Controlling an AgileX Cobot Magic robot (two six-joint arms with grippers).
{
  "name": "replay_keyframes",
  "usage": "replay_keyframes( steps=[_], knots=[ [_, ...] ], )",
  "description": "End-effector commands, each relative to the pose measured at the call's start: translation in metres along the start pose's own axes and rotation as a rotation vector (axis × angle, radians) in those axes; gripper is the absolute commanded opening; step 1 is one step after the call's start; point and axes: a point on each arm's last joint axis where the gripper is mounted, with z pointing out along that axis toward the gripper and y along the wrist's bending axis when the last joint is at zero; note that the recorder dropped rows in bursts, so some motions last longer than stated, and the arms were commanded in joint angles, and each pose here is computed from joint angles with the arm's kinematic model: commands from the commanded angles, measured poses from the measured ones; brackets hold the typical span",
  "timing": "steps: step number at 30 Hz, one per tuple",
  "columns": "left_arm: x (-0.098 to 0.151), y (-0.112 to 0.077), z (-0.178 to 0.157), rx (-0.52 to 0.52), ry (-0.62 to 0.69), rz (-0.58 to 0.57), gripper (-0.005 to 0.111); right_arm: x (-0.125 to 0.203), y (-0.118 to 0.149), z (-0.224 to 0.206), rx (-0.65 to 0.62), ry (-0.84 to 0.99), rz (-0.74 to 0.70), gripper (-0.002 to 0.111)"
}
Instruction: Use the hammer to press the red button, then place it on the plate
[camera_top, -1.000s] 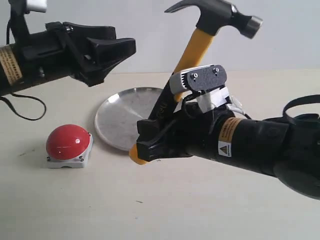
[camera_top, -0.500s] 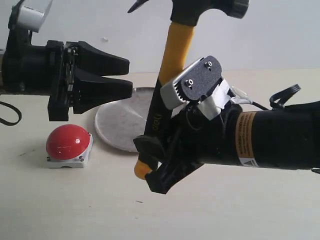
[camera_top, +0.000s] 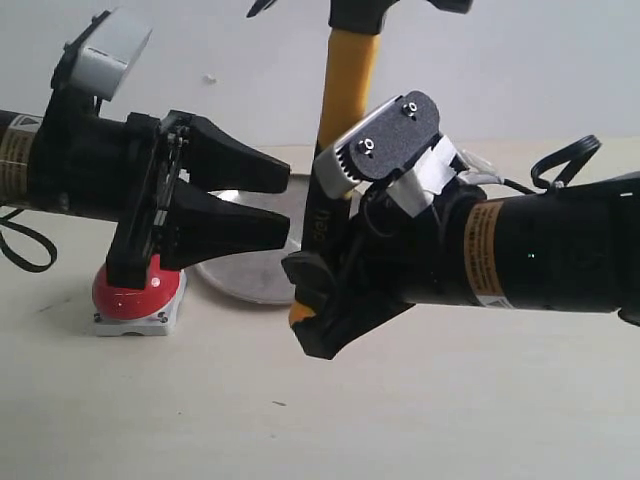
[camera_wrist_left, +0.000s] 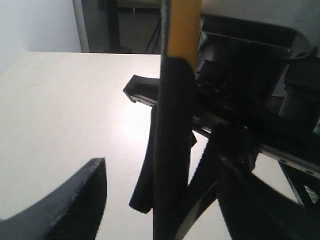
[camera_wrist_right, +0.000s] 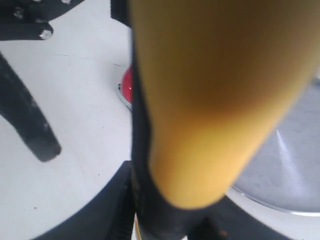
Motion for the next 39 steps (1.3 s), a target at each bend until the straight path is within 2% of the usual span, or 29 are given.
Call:
replay_keyframes(
  steps=[1, 6, 11, 16, 21, 25, 39],
  knots=[
    [-0.004, -0.003, 0.003, 0.021, -0.013, 0.003, 0.059, -0.009, 0.001, -0.004, -0.002, -0.032, -0.029, 0.0],
    [-0.006, -0.011, 0.016, 0.071, -0.01, 0.018, 0.049, -0.009, 0.003, -0.004, -0.028, -0.04, -0.063, 0.0],
    [-0.009, -0.014, 0.019, 0.078, -0.023, 0.015, 0.049, -0.009, 0.004, -0.004, -0.04, -0.043, -0.07, 0.0],
    [-0.01, -0.013, 0.019, 0.065, -0.044, 0.01, 0.049, -0.01, 0.014, -0.005, -0.14, -0.06, -0.116, 0.0],
    [-0.01, -0.013, 0.019, 0.066, -0.044, 0.016, 0.049, -0.006, 0.013, -0.005, -0.134, -0.012, -0.166, 0.0],
    [-0.011, -0.012, 0.019, 0.061, -0.051, 0.069, 0.049, -0.002, 0.012, -0.005, -0.127, 0.03, -0.2, 0.0],
    [-0.013, -0.021, 0.034, 0.108, -0.063, 0.084, 0.049, -0.009, 0.013, -0.009, -0.128, 0.002, -0.212, 0.0]
  ],
)
